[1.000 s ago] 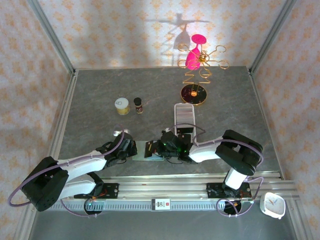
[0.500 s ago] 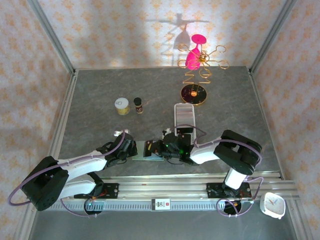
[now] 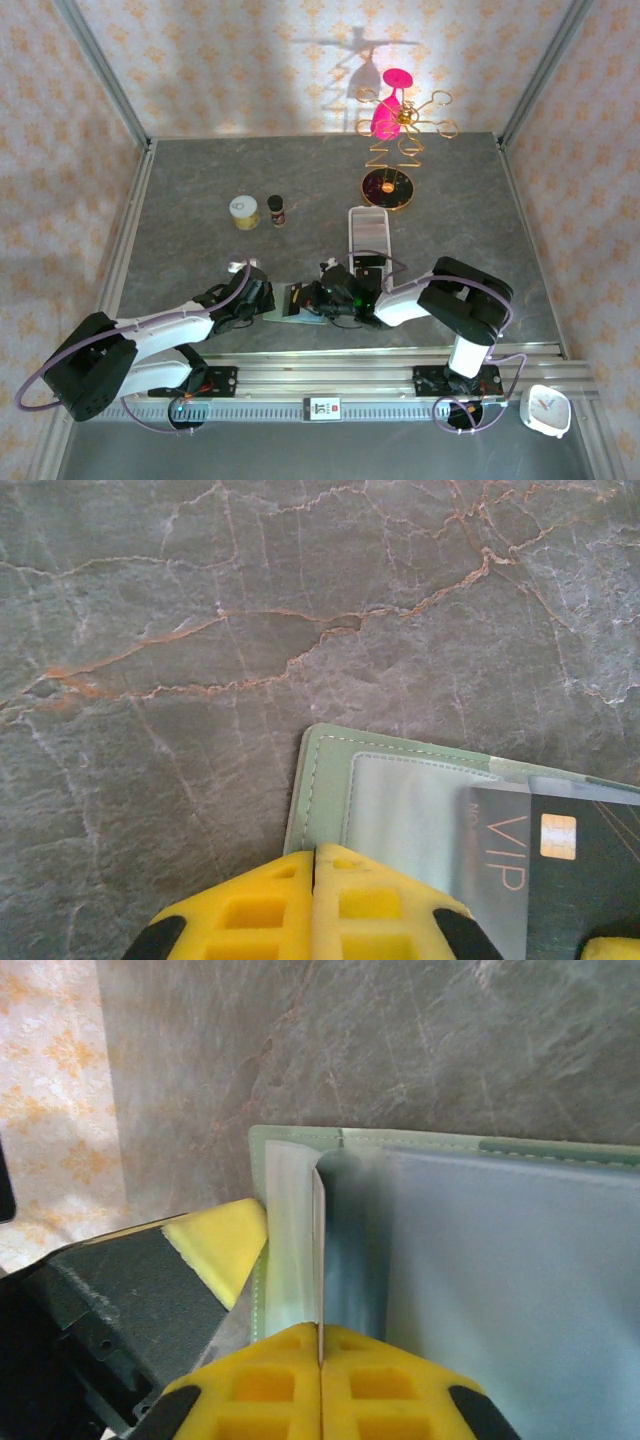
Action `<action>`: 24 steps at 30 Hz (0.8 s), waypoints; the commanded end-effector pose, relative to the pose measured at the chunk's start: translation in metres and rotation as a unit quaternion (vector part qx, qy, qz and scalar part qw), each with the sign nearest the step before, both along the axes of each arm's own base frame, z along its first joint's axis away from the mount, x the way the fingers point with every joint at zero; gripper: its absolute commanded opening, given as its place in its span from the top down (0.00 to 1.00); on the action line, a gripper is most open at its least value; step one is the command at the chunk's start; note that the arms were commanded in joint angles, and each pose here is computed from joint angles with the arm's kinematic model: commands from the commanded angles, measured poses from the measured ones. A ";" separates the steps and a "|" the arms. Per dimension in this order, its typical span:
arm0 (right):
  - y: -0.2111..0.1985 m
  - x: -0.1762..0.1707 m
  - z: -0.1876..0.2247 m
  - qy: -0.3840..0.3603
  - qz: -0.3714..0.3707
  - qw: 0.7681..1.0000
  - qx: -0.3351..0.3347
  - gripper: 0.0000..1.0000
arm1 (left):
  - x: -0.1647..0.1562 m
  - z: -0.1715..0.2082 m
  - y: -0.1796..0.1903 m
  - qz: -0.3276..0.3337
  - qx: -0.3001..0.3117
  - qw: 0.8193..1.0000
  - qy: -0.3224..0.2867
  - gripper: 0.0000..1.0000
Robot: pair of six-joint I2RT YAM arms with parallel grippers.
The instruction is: Put the credit cards into the card holder
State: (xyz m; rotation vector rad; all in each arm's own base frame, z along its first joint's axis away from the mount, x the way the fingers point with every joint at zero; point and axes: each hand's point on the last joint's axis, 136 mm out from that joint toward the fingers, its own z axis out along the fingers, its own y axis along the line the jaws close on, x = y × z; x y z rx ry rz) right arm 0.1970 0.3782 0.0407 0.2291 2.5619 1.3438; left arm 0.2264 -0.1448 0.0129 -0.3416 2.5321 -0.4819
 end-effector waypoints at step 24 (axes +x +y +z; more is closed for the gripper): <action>-0.026 -0.001 -0.013 -0.024 0.015 0.984 -0.178 0.56 | -0.023 -0.026 0.007 -0.023 0.030 0.998 0.046 0.97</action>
